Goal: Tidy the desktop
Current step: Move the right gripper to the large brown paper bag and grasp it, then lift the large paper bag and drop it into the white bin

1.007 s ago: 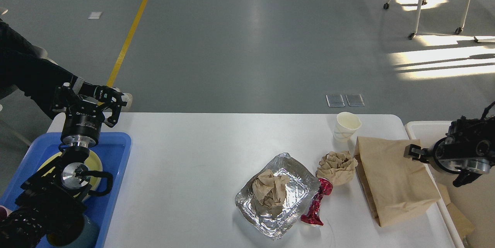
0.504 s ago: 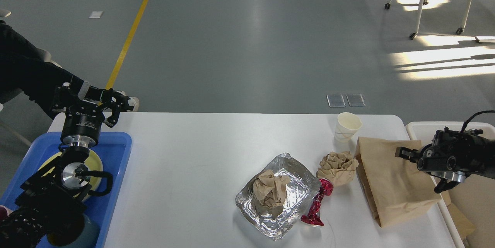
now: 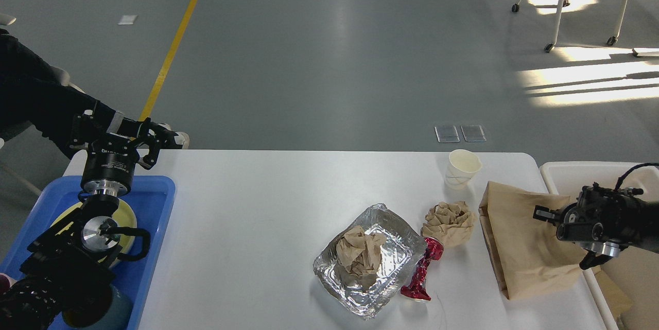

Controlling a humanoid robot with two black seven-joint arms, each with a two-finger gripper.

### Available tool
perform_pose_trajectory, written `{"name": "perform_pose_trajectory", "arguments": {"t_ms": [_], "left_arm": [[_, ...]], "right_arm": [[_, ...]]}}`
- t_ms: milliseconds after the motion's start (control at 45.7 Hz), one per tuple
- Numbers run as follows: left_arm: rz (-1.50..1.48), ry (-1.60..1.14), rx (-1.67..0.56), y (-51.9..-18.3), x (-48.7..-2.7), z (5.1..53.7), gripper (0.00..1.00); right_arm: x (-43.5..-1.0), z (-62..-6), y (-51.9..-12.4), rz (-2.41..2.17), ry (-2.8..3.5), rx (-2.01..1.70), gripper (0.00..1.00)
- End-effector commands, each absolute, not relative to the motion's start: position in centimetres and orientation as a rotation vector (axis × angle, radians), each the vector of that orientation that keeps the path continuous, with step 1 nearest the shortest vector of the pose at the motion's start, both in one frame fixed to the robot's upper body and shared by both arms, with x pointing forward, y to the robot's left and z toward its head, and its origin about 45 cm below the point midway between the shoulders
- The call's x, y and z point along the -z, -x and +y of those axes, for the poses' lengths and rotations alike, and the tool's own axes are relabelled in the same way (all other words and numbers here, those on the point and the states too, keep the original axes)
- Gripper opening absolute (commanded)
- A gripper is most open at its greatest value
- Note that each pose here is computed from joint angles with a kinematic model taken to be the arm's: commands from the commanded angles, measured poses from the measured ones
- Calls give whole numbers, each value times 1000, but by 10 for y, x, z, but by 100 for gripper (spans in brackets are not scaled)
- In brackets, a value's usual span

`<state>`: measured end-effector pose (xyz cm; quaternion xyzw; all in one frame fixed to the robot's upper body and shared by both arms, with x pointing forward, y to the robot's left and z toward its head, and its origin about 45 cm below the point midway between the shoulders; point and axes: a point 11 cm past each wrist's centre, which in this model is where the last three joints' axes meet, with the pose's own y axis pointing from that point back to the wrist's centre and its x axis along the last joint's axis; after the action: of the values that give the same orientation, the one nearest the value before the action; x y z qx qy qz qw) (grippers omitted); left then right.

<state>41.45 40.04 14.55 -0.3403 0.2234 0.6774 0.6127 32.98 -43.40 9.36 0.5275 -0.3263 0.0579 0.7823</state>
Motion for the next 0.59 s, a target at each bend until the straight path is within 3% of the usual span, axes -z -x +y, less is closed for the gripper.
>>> {"name": "perform_pose_trajectory", "arguments": {"t_ms": [0,88,153,569], "left_arm": [[515,785,-1562,-414,-145,400,97],[515,785,-1562,-414,-145,400,97],[515,785,-1562,-414,-145,400,97],[515,783,-1562,-415,-145,400,97]], "right_arm": [[-93,-434,-329,-705,-1141,-121,43],[-91,-434,-328,-702,-1140,-119,26],[-91,-434,-326,-701,-1142,-111,0],[-112,-455,-324,-738,-1129,-83,0]]}}
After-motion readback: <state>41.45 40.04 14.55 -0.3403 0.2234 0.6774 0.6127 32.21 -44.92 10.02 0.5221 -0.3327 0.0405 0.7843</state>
